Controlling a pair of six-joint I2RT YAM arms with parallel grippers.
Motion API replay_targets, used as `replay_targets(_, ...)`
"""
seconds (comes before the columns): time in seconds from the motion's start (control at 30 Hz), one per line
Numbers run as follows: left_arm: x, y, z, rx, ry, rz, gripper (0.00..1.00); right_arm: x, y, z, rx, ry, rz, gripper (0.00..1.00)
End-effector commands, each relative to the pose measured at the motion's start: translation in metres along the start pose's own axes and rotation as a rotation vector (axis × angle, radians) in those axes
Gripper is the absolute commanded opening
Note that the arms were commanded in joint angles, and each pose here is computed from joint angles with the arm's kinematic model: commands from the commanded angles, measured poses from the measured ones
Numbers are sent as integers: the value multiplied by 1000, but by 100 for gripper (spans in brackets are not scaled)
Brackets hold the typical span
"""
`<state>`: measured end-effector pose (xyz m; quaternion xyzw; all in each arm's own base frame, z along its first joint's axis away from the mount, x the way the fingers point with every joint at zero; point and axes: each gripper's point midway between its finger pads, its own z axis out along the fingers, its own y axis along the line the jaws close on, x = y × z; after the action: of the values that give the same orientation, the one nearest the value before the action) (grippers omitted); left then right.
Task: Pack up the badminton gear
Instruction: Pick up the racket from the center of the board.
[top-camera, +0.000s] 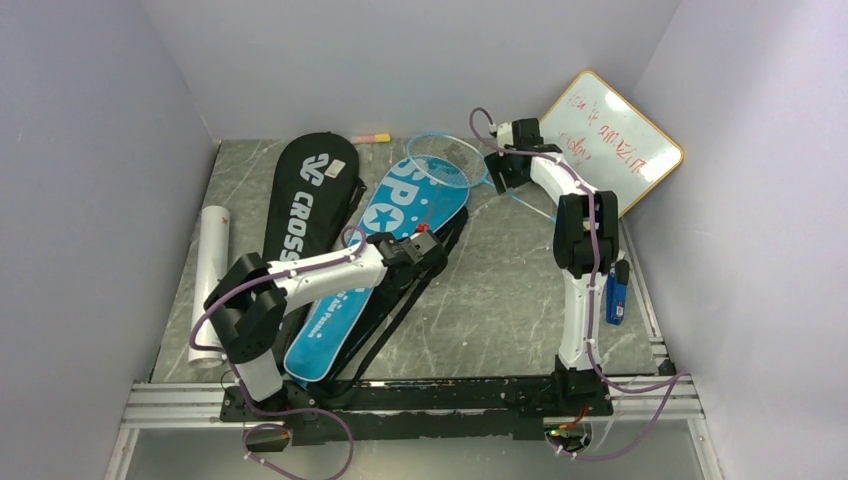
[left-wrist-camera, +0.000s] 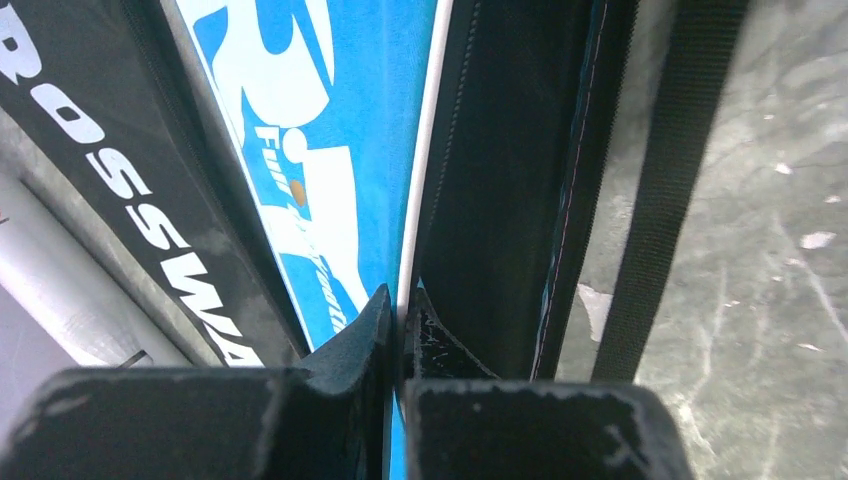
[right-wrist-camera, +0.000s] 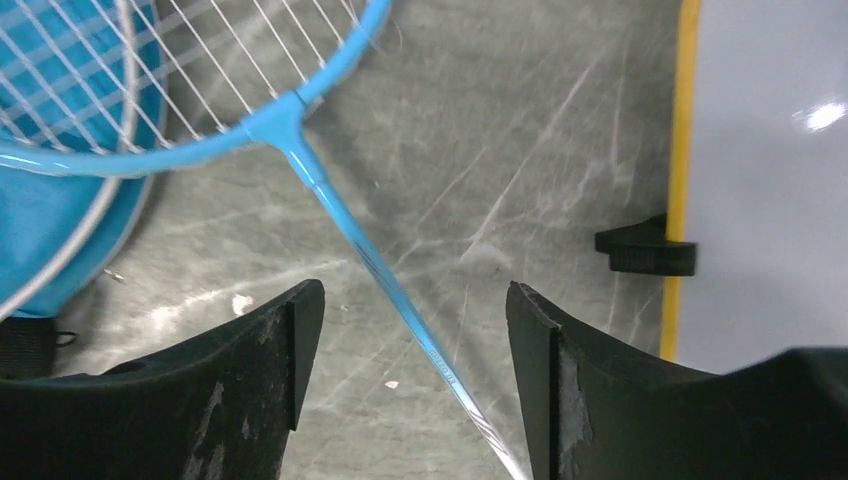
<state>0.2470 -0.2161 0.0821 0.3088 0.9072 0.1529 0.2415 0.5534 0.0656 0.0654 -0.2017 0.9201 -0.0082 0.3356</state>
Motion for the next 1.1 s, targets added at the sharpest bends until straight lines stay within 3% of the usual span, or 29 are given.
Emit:
replay_targets(0.0,-21,-8,-16,70,-31,-54,5,10,-2,6,-43,45,-33,70)
replay_targets(0.2,-26,-19,-18,143,-33,-87,5,19,2,21,-63,72,-17,66)
replay_targets(0.27,-27,-24,-17,190,-31,-108,5,20,6,23,-81,69,-9,60)
replay_targets(0.37,-25,-33,-14,283,-28,-158,5,16,15,19,-127,56,10,43)
replay_targets(0.43,-26,-35,-13,346,-32,-207,5,10,24,11,-171,30,31,27)
replay_targets(0.5,-31,-36,-17,406,-50,-247,5,-2,37,-4,-234,-26,58,6)
replay_targets(0.53,-33,-36,-19,432,-59,-262,5,-10,42,-15,-260,-66,73,0)
replay_targets(0.73,-47,-31,-30,564,-116,-359,5,-46,73,-83,-316,-245,138,0)
replay_targets(1.07,-100,-42,-33,803,-214,-523,5,-50,100,-162,-175,-256,356,0)
